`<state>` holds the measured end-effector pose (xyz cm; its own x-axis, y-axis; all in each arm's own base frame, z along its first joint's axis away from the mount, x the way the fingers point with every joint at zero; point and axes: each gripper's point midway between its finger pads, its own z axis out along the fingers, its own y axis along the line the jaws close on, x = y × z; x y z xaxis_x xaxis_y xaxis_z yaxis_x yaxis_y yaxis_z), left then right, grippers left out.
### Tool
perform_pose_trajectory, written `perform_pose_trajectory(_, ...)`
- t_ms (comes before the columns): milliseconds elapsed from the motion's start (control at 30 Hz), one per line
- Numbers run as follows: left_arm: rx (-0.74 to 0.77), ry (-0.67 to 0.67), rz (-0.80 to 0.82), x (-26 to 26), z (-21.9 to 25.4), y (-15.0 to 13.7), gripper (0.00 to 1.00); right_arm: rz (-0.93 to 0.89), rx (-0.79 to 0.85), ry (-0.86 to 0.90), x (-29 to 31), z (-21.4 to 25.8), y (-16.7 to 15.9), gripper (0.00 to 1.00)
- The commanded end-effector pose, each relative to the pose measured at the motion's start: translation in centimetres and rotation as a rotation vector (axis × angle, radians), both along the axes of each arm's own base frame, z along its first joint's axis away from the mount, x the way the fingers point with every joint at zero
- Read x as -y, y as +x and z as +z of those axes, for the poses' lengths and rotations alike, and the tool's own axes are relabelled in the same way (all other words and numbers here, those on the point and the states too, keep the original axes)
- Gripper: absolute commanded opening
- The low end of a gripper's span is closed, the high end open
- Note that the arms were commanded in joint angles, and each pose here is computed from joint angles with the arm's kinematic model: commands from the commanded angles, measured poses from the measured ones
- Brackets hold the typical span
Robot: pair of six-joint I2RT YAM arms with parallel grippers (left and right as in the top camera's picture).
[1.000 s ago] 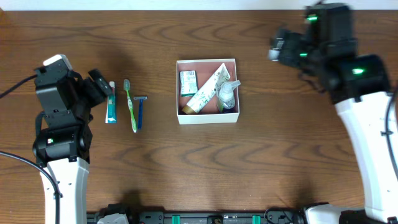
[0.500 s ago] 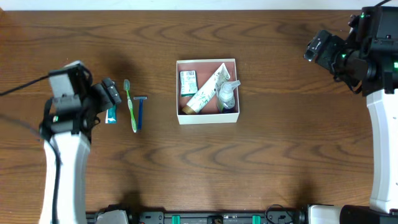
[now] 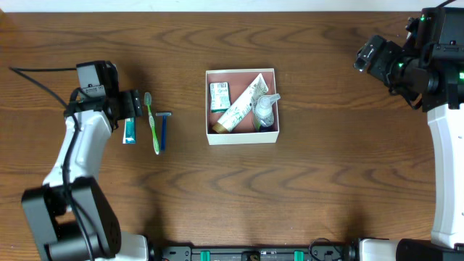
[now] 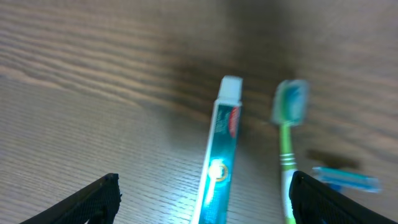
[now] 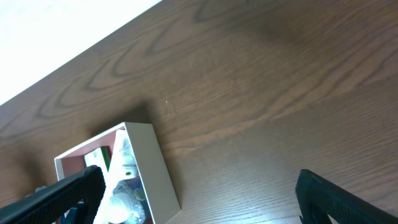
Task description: Pack container
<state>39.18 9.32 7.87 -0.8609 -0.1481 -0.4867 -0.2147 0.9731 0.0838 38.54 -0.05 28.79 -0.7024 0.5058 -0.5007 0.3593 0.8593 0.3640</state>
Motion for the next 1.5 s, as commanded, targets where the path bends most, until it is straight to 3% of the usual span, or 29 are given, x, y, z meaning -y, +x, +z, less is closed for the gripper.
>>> perform_pose_trajectory(0,-0.055,0.05,-0.01,-1.6,-1.5,0.0,0.87,-0.006,0.0,0.009,0.1,0.0,0.1,0.99)
perform_pose_trajectory(367,-0.101,0.002,-0.007,-2.1,-6.9,1.0,0.84,-0.006,0.0,0.009,0.1,0.0,0.1,0.99)
perform_pose_trajectory(567,-0.116,0.009,-0.029,-2.1,-7.5,1.0,0.81,-0.006,0.0,0.009,0.1,0.0,0.1,0.99)
perform_pose_trajectory(1233,-0.09,0.022,-0.036,-2.1,-5.7,1.0,0.28,-0.006,0.0,0.009,0.1,0.0,0.1,0.99)
perform_pose_trajectory(1467,0.006,0.047,-0.034,-2.2,-1.5,1.5,0.24,-0.006,0.0,0.009,0.1,0.0,0.1,0.99)
